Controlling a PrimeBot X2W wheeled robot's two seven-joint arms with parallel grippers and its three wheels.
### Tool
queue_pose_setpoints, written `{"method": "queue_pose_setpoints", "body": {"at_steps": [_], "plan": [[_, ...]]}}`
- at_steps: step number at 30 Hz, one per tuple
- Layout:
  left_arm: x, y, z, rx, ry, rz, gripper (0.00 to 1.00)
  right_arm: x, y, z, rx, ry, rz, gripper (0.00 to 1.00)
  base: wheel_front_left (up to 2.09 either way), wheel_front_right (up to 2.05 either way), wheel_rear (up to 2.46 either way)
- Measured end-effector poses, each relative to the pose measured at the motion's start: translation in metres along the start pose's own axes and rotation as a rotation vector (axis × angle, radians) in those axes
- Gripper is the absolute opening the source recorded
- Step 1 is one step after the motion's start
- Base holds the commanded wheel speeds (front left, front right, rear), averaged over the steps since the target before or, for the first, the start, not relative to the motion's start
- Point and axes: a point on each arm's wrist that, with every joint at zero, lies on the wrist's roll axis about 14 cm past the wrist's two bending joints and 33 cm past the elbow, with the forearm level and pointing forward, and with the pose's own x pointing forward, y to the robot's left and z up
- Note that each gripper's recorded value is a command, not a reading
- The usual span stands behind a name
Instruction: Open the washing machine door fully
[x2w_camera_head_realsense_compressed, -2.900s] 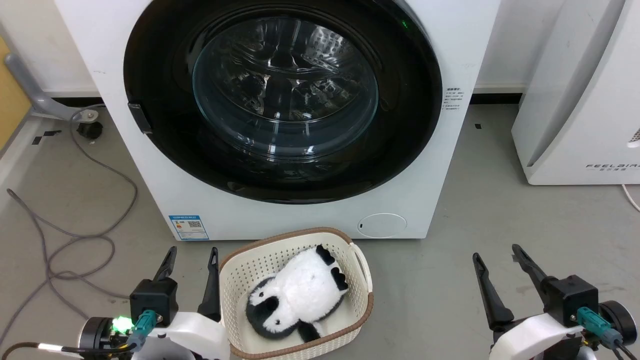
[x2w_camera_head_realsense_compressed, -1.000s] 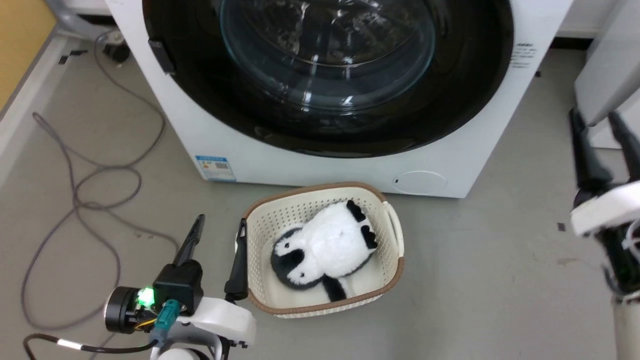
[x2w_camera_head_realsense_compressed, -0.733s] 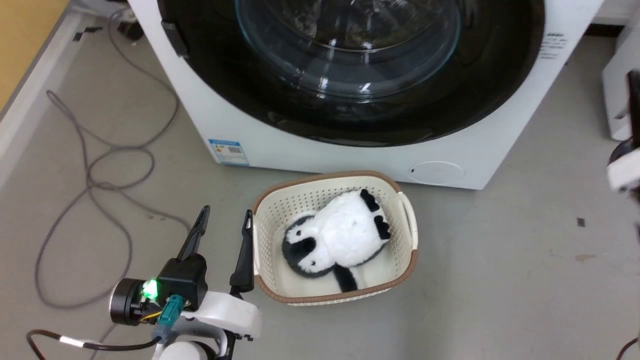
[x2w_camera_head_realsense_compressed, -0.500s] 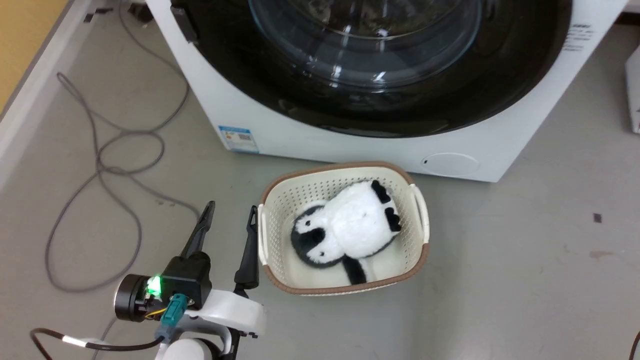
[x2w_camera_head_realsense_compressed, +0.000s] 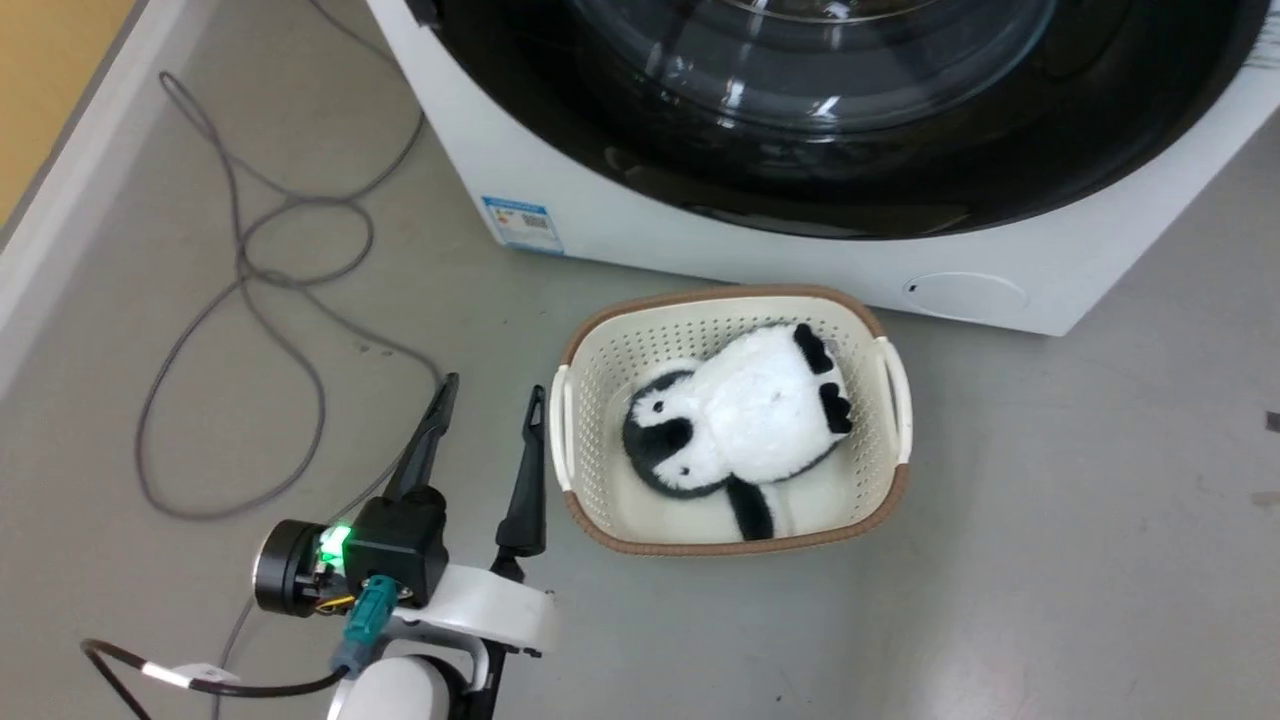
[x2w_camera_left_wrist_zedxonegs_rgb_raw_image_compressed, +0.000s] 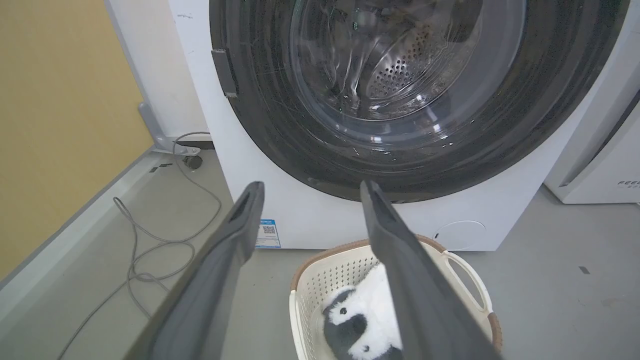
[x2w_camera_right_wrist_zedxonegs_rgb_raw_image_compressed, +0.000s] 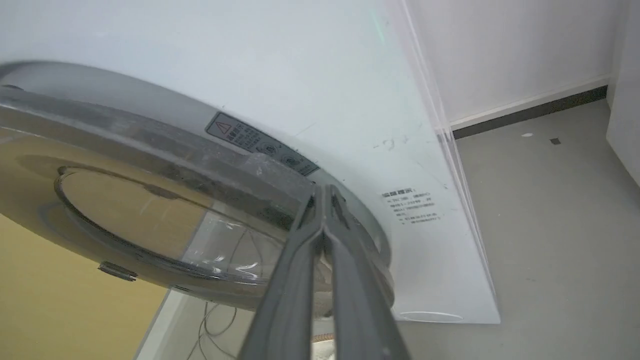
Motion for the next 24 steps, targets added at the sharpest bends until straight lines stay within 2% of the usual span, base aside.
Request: {"method": "queue_pose_setpoints", "body": {"at_steps": [14, 24], "plan": [[0.002, 0.006, -0.01, 0.004, 0.014, 0.029, 1.0, 0.043, 0.008, -0.013, 0.214, 0.143, 0.069, 0.0, 0.0, 0.0, 0.0], [0.007, 0.005, -0.012, 0.003, 0.009, 0.03, 1.0, 0.057, 0.014, -0.025, 0.353, 0.268, 0.126, 0.0, 0.0, 0.0, 0.0]]}}
